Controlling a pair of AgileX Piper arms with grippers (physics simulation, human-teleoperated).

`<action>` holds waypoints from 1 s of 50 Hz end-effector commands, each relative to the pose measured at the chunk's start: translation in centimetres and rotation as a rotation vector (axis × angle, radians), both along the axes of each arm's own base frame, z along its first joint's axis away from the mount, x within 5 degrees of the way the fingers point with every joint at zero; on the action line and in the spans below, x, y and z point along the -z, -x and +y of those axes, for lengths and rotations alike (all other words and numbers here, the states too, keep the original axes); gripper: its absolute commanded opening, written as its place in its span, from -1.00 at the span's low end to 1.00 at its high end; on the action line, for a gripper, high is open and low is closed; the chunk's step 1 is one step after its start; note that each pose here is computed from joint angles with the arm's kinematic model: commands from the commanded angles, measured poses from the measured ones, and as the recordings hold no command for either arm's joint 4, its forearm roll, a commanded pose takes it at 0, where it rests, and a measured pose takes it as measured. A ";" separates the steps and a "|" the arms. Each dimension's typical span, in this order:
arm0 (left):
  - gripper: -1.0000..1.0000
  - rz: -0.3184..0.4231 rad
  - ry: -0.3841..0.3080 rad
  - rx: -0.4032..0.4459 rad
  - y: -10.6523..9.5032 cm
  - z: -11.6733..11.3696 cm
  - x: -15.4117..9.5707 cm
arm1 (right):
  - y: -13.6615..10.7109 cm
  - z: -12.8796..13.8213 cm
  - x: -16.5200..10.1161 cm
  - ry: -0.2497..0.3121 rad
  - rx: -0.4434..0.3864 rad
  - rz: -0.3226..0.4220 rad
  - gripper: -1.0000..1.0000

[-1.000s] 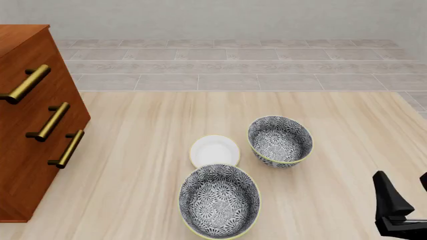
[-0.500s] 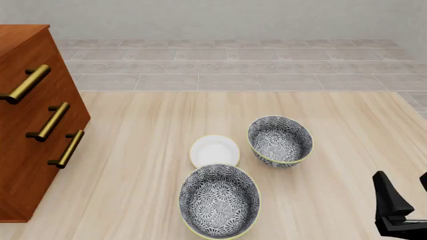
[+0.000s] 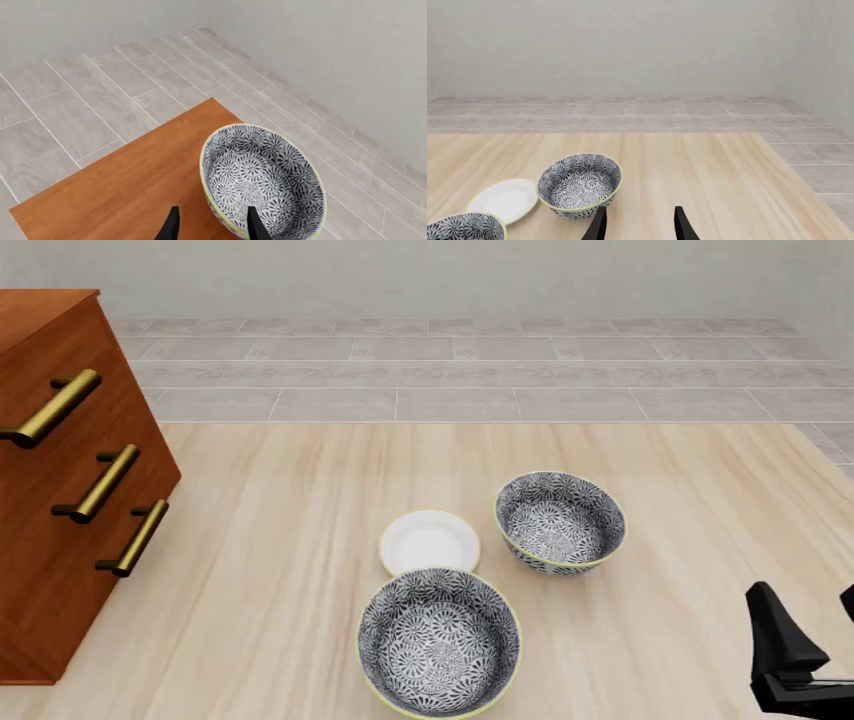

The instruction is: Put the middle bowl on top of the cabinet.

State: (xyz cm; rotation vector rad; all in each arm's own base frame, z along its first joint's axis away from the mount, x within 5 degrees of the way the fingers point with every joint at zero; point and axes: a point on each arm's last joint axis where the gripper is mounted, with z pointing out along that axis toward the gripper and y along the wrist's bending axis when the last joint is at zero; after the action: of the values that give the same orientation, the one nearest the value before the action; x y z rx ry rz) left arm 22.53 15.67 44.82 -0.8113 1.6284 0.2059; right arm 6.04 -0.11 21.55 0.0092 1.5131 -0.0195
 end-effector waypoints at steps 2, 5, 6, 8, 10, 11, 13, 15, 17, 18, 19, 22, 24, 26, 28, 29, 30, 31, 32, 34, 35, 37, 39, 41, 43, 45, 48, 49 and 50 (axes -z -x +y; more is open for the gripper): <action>1.00 -0.014 -0.005 0.016 0.4 -0.8 -0.5 | 0.1 0.0 0.0 -0.001 0.001 -0.002 1.00; 1.00 -0.017 -0.008 0.021 0.5 -1.0 -0.7 | 0.1 0.0 0.0 -0.001 0.001 -0.002 1.00; 1.00 -0.018 -0.008 0.022 0.5 -1.1 -0.7 | 0.1 0.0 0.0 0.000 0.002 -0.002 1.00; 1.00 -0.020 -0.010 0.024 0.6 -1.2 -0.7 | 0.1 0.0 0.0 0.000 0.002 -0.001 1.00; 1.00 -0.019 -0.010 0.023 0.7 -1.2 -0.7 | 0.1 0.0 -0.1 -0.002 0.001 -0.002 1.00; 1.00 -0.019 -0.011 0.025 0.7 -1.3 -0.7 | 0.1 0.0 -0.1 -0.001 0.002 -0.002 1.00; 1.00 -0.021 -0.013 0.025 0.8 -1.4 -0.8 | 0.1 0.0 0.0 0.000 0.001 -0.001 1.00; 1.00 -0.024 -0.015 0.027 1.0 -1.6 -0.8 | 0.1 0.0 -0.1 -0.001 0.002 -0.002 1.00; 1.00 -0.026 -0.016 0.027 1.1 -1.6 -0.9 | 0.1 0.0 -0.1 0.000 0.002 -0.002 1.00; 1.00 -0.028 -0.017 0.028 1.2 -1.7 -1.0 | 0.1 0.0 -0.1 0.000 0.003 -0.002 1.00; 1.00 -0.031 -0.019 0.030 1.4 -1.9 -1.1 | 0.1 0.0 0.0 0.001 0.002 -0.001 1.00; 1.00 -0.043 -0.024 0.035 1.9 -2.4 -1.6 | 0.1 0.0 -0.1 0.001 0.002 -0.002 1.00; 1.00 -0.051 -0.027 0.039 2.2 -2.7 -1.8 | 0.1 0.0 0.0 0.001 0.001 -0.001 1.00; 1.00 -0.054 -0.030 0.043 2.4 -2.9 -2.0 | 0.1 0.0 0.0 0.001 0.001 0.000 1.00; 1.00 -0.057 -0.033 0.046 2.5 -3.1 -2.1 | 0.1 0.0 0.0 0.000 0.000 0.000 1.00; 1.00 -0.060 -0.035 0.048 2.6 -3.2 -2.2 | 0.1 0.0 0.0 0.000 0.000 -0.001 1.00; 1.00 -0.062 -0.035 0.050 2.7 -3.3 -2.3 | 0.1 0.0 0.0 0.000 0.000 -0.001 1.00; 1.00 -0.063 -0.036 0.049 2.8 -3.4 -2.3 | 0.1 0.0 0.0 0.000 0.000 -0.001 1.00; 1.00 -0.065 -0.038 0.051 2.9 -3.5 -2.4 | 0.1 0.0 0.0 0.000 -0.001 0.000 1.00; 1.00 -0.069 -0.039 0.055 3.1 -3.7 -2.5 | 0.1 0.0 0.0 0.000 -0.001 -0.001 1.00; 1.00 -0.070 -0.039 0.055 3.1 -3.7 -2.5 | 0.1 0.0 0.0 -0.001 -0.001 -0.001 1.00; 1.00 -0.076 -0.041 0.059 3.3 -4.0 -2.7 | 0.1 0.0 -0.1 0.000 0.000 -0.001 1.00; 1.00 -0.079 -0.045 0.062 3.6 -4.2 -2.8 | 0.1 0.0 -0.1 0.000 0.000 -0.001 1.00; 1.00 -0.083 -0.046 0.066 3.7 -4.4 -2.9 | 0.1 0.0 -0.1 0.000 0.000 -0.001 1.00; 1.00 -0.089 -0.049 0.072 4.0 -4.7 -3.2 | 0.1 0.0 0.0 0.001 -0.001 -0.001 1.00; 1.00 -0.092 -0.052 0.075 4.2 -4.9 -3.3 | 0.1 0.0 0.0 0.001 0.000 0.000 1.00; 1.00 -0.099 -0.054 0.083 4.6 -5.3 -3.5 | 0.1 0.0 -0.1 0.001 0.000 -0.001 1.00; 1.00 -0.100 -0.056 0.084 4.7 -5.4 -3.6 | 0.0 0.0 0.0 0.000 0.000 -0.001 1.00; 1.00 -0.103 -0.057 0.088 4.8 -5.6 -3.7 | 0.1 0.0 0.0 0.001 -0.001 0.000 1.00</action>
State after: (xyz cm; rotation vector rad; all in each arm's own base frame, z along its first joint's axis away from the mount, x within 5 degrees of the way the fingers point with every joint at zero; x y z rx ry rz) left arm 18.78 11.22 47.81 -0.7192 1.5653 0.1594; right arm 5.97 -0.11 21.60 0.0088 1.5121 -0.0196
